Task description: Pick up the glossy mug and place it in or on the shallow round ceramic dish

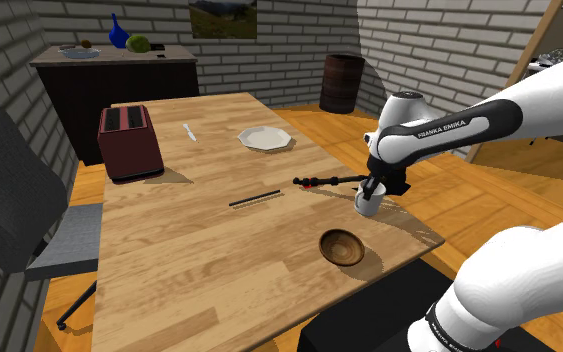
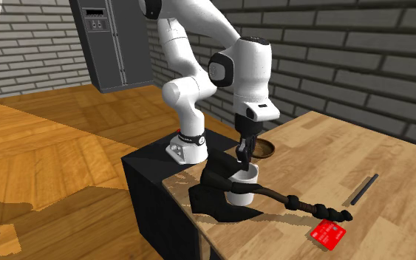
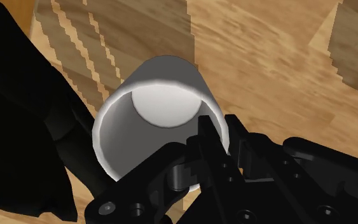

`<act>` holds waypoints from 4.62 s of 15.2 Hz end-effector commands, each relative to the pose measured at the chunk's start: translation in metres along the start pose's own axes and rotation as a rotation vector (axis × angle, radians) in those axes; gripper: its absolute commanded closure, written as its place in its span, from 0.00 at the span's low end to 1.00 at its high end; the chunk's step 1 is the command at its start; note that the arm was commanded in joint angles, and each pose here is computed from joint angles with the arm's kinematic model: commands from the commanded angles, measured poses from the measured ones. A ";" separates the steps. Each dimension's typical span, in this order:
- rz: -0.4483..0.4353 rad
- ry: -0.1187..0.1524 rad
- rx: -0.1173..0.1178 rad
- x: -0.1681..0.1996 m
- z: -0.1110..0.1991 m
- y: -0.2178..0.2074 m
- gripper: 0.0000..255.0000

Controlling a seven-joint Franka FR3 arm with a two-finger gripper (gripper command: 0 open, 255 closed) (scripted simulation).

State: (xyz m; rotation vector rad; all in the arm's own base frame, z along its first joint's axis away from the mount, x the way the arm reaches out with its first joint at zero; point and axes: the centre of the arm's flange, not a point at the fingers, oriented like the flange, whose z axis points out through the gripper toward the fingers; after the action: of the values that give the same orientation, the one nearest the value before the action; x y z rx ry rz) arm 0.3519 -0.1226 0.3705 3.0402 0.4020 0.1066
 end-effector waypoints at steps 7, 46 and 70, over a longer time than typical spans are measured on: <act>0.000 0.000 0.000 0.001 -0.021 0.002 1.00; 0.000 0.000 0.000 0.009 -0.167 -0.245 1.00; 0.000 0.000 0.000 0.002 -0.062 -0.253 1.00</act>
State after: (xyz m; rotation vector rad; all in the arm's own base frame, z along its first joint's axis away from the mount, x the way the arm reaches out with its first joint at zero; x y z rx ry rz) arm 0.2842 0.1259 0.4122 3.0402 0.4020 0.1061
